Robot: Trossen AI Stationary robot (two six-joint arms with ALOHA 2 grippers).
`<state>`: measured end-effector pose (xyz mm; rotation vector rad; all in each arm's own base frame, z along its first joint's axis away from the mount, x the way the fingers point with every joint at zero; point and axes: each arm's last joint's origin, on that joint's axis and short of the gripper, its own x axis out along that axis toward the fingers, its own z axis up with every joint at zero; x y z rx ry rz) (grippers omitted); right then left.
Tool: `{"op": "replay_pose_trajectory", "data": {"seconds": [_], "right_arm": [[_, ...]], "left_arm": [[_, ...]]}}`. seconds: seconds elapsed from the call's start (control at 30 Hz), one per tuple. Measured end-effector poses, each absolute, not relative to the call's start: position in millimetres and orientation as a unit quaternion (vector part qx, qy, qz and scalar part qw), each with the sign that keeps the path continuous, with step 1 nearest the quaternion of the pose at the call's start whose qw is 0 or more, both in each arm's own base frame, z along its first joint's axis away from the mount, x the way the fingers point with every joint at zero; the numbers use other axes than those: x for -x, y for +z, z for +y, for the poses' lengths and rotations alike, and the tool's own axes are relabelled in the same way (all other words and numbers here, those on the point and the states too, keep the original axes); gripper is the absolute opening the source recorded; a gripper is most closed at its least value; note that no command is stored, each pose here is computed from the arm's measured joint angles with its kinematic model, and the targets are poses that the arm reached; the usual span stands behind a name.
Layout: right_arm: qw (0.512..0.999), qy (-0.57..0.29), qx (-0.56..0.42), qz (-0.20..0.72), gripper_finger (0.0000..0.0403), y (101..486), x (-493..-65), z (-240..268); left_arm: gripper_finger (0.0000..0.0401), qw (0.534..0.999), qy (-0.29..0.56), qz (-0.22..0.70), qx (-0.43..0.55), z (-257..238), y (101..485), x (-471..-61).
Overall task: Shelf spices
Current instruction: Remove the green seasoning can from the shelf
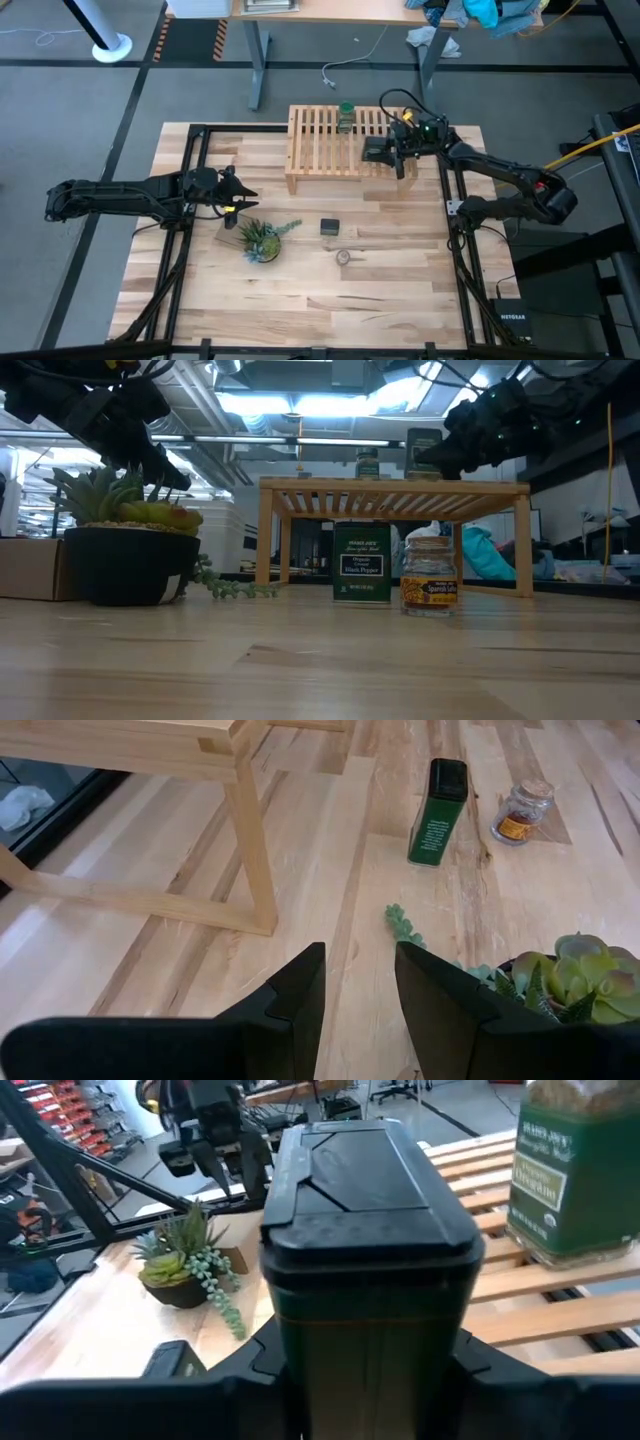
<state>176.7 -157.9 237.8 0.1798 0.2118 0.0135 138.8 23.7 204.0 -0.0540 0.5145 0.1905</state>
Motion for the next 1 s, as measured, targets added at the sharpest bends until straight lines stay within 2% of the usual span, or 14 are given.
{"op": "replay_pose_trajectory", "data": {"seconds": [0.23, 0.57, 0.8, 1.0], "right_arm": [[0.988, -0.043, -0.057, 0.14, 0.0127, 252, -170, -127], [0.982, -0.079, -0.035, 0.168, 0.0127, 266, -171, -56], [0.983, -0.101, -0.042, 0.149, 0.0127, 233, -176, -11], [0.989, -0.104, -0.063, 0.089, 0.0127, 201, -168, 20]], "left_arm": [[0.0116, 0.962, 0.094, 0.254, 0.027, 24, 204, -139], [0.0116, 0.962, 0.094, 0.254, 0.027, 24, 204, -139], [0.0116, 0.962, 0.094, 0.254, 0.027, 24, 204, -139], [0.0116, 0.962, 0.094, 0.254, 0.027, 24, 204, -139]]}}
